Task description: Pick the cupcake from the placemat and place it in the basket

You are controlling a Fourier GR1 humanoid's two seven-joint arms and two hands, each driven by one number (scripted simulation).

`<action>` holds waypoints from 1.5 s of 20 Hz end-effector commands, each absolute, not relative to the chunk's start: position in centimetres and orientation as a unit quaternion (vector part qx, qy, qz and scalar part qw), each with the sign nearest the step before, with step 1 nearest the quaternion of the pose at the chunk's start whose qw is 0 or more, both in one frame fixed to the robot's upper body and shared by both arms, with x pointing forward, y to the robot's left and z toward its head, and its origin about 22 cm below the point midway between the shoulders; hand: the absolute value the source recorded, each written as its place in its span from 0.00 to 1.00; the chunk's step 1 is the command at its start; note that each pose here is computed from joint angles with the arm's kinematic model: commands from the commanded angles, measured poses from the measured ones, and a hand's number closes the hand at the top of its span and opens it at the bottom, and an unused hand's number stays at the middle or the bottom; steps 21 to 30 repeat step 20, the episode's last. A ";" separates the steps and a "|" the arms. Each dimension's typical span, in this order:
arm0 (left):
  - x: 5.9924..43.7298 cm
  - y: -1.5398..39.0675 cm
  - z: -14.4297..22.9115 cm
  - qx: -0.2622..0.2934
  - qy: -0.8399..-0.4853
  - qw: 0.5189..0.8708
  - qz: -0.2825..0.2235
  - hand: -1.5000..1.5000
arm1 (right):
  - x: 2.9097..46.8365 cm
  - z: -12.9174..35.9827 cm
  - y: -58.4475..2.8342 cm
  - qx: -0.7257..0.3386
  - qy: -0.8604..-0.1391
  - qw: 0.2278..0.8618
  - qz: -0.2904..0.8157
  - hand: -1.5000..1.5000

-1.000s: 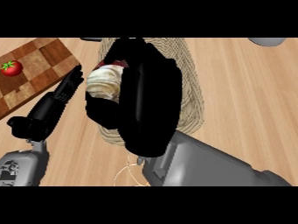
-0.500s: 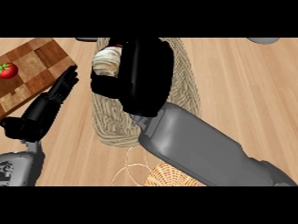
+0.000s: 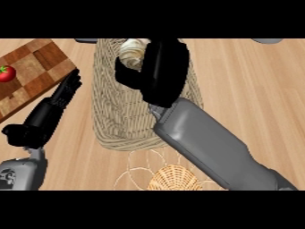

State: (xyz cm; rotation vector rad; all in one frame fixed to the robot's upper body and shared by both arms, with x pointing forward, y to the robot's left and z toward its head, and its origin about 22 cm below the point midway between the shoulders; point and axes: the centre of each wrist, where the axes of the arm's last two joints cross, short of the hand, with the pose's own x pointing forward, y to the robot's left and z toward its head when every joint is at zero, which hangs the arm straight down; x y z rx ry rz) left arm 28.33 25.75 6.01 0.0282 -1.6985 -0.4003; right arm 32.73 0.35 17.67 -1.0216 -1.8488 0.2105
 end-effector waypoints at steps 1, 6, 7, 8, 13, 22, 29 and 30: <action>27.9 26.6 6.1 0.015 -0.746 0.644 -0.170 0.50 | 33.1 17.3 0.6 -0.405 -0.740 0.536 0.011 0.00; 28.9 24.8 6.2 0.008 -0.738 0.652 -0.174 0.50 | 33.9 17.3 0.9 -0.403 -0.756 0.515 0.035 0.00; 28.4 26.5 5.3 0.008 -0.743 0.647 -0.174 0.50 | 34.5 18.8 0.8 -0.393 -0.766 0.508 0.024 0.00; 27.2 25.3 5.1 0.014 -0.741 0.648 -0.174 0.50 | 33.8 18.4 1.5 -0.391 -0.762 0.515 0.031 0.00; 28.1 25.9 6.8 0.016 -0.745 0.643 -0.175 0.50 | 33.6 20.4 0.6 -0.335 -0.786 0.519 -0.026 0.00; 28.3 26.8 6.3 0.019 -0.742 0.651 -0.158 0.50 | 31.9 21.6 -3.5 -0.281 -0.763 0.572 -0.108 0.00; 28.3 26.8 6.3 0.019 -0.742 0.651 -0.158 0.50 | 31.9 21.6 -3.5 -0.281 -0.763 0.572 -0.108 0.00; 28.3 26.8 6.3 0.019 -0.742 0.651 -0.158 0.50 | 31.9 21.6 -3.5 -0.281 -0.763 0.572 -0.108 0.00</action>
